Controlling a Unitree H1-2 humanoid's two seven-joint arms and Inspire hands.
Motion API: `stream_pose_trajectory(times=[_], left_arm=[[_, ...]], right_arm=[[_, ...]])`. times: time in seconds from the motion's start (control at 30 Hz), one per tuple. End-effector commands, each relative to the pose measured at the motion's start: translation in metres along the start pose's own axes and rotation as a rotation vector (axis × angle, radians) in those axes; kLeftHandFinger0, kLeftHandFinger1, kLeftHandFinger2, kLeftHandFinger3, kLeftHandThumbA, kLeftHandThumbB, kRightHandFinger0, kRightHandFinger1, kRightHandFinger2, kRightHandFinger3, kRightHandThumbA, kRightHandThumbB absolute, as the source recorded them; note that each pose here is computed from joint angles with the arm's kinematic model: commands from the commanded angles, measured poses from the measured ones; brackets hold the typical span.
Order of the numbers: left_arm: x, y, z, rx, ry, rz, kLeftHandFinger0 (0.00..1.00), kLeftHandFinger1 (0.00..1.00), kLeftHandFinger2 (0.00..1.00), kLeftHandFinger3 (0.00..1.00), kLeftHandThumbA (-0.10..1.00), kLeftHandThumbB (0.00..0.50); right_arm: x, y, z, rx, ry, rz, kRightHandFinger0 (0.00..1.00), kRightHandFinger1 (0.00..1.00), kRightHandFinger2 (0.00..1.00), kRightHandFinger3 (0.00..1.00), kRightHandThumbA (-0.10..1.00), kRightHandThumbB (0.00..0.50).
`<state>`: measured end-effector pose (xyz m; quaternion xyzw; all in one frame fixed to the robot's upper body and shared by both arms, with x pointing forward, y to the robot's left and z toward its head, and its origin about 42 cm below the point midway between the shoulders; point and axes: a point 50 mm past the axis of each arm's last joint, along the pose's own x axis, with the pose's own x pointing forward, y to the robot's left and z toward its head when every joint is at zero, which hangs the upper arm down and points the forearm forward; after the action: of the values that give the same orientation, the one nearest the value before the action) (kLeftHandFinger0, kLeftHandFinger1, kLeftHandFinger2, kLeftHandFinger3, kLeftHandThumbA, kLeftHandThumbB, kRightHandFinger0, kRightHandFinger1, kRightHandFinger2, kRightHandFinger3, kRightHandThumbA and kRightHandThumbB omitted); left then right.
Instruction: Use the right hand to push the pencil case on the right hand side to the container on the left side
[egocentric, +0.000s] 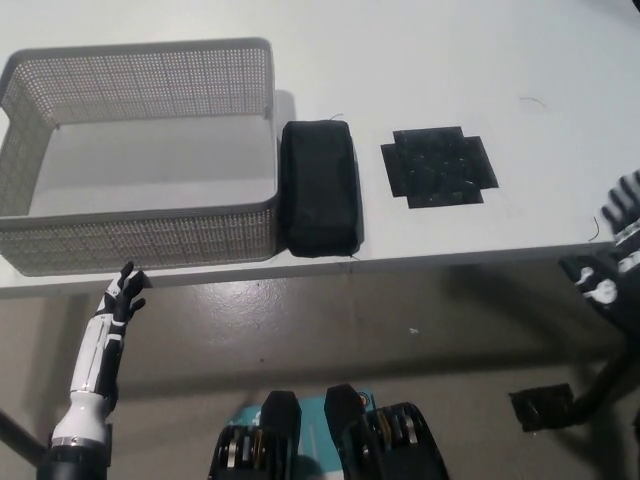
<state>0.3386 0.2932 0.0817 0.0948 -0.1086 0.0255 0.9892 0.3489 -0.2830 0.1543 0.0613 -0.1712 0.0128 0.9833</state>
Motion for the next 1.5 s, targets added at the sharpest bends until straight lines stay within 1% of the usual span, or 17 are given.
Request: stream_pose_trajectory(times=[0.0, 0.13, 0.27, 0.37, 0.4, 0.53, 0.57, 0.63, 0.7, 0.83, 0.87, 0.93, 1.03, 1.07, 1.17, 1.33, 1.47], left_arm=[[0.010, 0.007, 0.013, 0.003, -0.078, -0.001, 1.00, 1.00, 1.00, 1.00, 1.00, 0.315], [0.014, 0.006, 0.015, 0.015, -0.085, -0.006, 1.00, 1.00, 1.00, 1.00, 1.00, 0.312], [0.016, 0.003, 0.015, 0.014, -0.086, -0.017, 1.00, 1.00, 1.00, 1.00, 1.00, 0.312], [0.017, 0.004, 0.015, 0.016, -0.085, -0.021, 1.00, 1.00, 1.00, 1.00, 1.00, 0.319], [0.016, 0.004, 0.013, 0.009, -0.080, -0.020, 1.00, 1.00, 1.00, 1.00, 1.00, 0.333], [0.009, 0.007, 0.010, 0.008, -0.067, -0.019, 1.00, 1.00, 1.00, 1.00, 1.00, 0.324], [0.005, 0.008, 0.008, 0.014, -0.058, -0.020, 1.00, 1.00, 1.00, 1.00, 1.00, 0.310], [-0.001, 0.009, 0.004, 0.015, -0.046, -0.018, 1.00, 1.00, 1.00, 1.00, 1.00, 0.292], [-0.010, 0.012, 0.000, 0.007, -0.028, -0.018, 1.00, 1.00, 1.00, 1.00, 1.00, 0.289], [-0.025, 0.016, -0.001, 0.032, -0.019, -0.039, 1.00, 1.00, 1.00, 1.00, 1.00, 0.259], [-0.031, 0.017, -0.002, 0.038, -0.016, -0.040, 1.00, 1.00, 1.00, 1.00, 1.00, 0.257], [-0.036, 0.018, -0.001, 0.034, -0.015, -0.041, 1.00, 1.00, 1.00, 1.00, 1.00, 0.254], [-0.045, 0.022, -0.002, 0.032, -0.010, -0.048, 1.00, 1.00, 1.00, 1.00, 1.00, 0.265], [-0.049, 0.023, -0.002, 0.033, -0.007, -0.045, 1.00, 1.00, 1.00, 1.00, 1.00, 0.284], [-0.054, 0.024, -0.001, 0.025, -0.007, -0.040, 1.00, 1.00, 1.00, 1.00, 1.00, 0.302], [-0.055, 0.027, 0.001, 0.020, -0.013, -0.036, 1.00, 1.00, 1.00, 1.00, 1.00, 0.288], [-0.053, 0.029, 0.001, 0.023, -0.016, -0.027, 1.00, 1.00, 1.00, 1.00, 1.00, 0.298]], right_arm=[[0.020, 0.003, -0.013, -0.048, -0.010, 0.023, 1.00, 1.00, 1.00, 1.00, 1.00, 0.207], [0.030, 0.014, -0.038, -0.014, 0.049, 0.028, 1.00, 1.00, 1.00, 1.00, 1.00, 0.192], [0.034, 0.020, -0.058, 0.008, 0.099, 0.045, 1.00, 1.00, 1.00, 1.00, 1.00, 0.194], [0.036, 0.033, -0.067, 0.016, 0.125, 0.064, 1.00, 1.00, 1.00, 1.00, 1.00, 0.186], [0.036, 0.037, -0.068, 0.025, 0.134, 0.075, 1.00, 1.00, 1.00, 1.00, 1.00, 0.190], [0.039, 0.046, -0.070, 0.018, 0.136, 0.110, 1.00, 1.00, 1.00, 1.00, 1.00, 0.194], [0.040, 0.047, -0.070, 0.014, 0.131, 0.117, 1.00, 1.00, 1.00, 1.00, 1.00, 0.186], [0.041, 0.047, -0.070, 0.016, 0.129, 0.116, 1.00, 1.00, 1.00, 1.00, 1.00, 0.201], [0.041, 0.048, -0.066, 0.023, 0.122, 0.114, 1.00, 1.00, 1.00, 1.00, 1.00, 0.194], [0.041, 0.046, -0.063, 0.024, 0.113, 0.112, 1.00, 1.00, 1.00, 1.00, 1.00, 0.192], [0.041, 0.045, -0.061, 0.026, 0.111, 0.113, 1.00, 1.00, 1.00, 1.00, 1.00, 0.207], [0.041, 0.044, -0.061, 0.029, 0.109, 0.115, 1.00, 1.00, 1.00, 1.00, 1.00, 0.215], [0.043, 0.046, -0.059, 0.037, 0.103, 0.115, 1.00, 1.00, 1.00, 1.00, 1.00, 0.215], [0.043, 0.046, -0.059, 0.039, 0.103, 0.116, 1.00, 1.00, 1.00, 1.00, 1.00, 0.213], [0.046, 0.046, -0.058, 0.041, 0.094, 0.113, 1.00, 1.00, 1.00, 1.00, 1.00, 0.234], [0.044, 0.044, -0.056, 0.039, 0.086, 0.109, 1.00, 1.00, 1.00, 1.00, 1.00, 0.233], [0.035, 0.041, -0.056, 0.031, 0.089, 0.112, 1.00, 1.00, 1.00, 1.00, 1.00, 0.260]])
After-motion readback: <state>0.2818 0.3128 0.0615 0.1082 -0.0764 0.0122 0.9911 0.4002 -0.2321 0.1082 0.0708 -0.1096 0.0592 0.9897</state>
